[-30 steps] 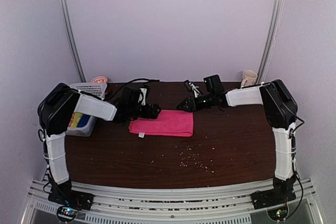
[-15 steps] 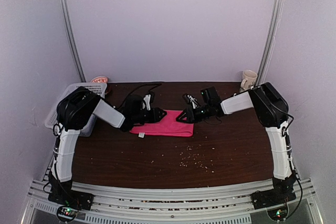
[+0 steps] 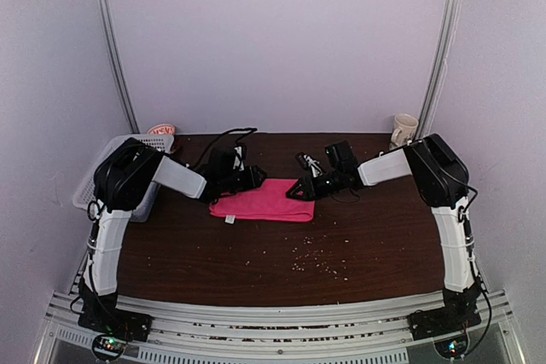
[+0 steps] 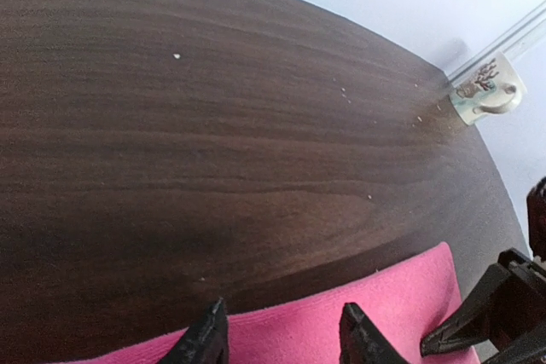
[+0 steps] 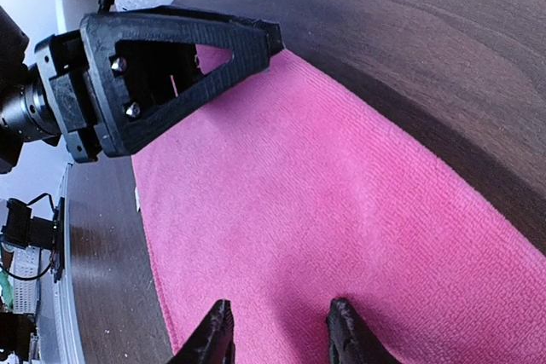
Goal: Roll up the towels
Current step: Smooth out the towel at the center of the board.
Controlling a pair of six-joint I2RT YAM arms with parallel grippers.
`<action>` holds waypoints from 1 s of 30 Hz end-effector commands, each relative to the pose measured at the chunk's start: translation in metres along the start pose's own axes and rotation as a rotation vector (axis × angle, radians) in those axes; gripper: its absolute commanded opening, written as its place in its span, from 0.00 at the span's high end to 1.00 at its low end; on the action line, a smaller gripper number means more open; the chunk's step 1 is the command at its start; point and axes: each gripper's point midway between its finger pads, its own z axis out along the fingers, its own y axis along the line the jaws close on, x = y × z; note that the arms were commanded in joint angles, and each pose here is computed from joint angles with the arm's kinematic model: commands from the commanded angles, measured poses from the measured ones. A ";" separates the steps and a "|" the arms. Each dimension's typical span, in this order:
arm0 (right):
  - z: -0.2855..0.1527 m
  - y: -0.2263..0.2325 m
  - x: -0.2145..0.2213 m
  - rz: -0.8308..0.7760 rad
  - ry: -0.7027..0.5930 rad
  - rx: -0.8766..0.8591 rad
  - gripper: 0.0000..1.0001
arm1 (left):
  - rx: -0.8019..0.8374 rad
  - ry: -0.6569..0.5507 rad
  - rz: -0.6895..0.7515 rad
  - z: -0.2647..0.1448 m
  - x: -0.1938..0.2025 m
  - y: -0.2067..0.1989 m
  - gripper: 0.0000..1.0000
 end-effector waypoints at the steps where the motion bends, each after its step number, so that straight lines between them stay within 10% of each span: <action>1: 0.004 -0.036 0.036 0.070 0.085 0.132 0.61 | -0.168 -0.013 -0.030 -0.001 -0.012 0.036 0.54; 19: 0.000 -0.040 0.037 0.059 0.101 0.170 0.61 | -0.474 -0.085 0.142 -0.055 -0.041 0.103 0.39; 30: -0.032 -0.001 -0.014 -0.099 0.076 0.170 0.54 | -0.516 -0.169 0.174 -0.093 -0.091 0.082 0.02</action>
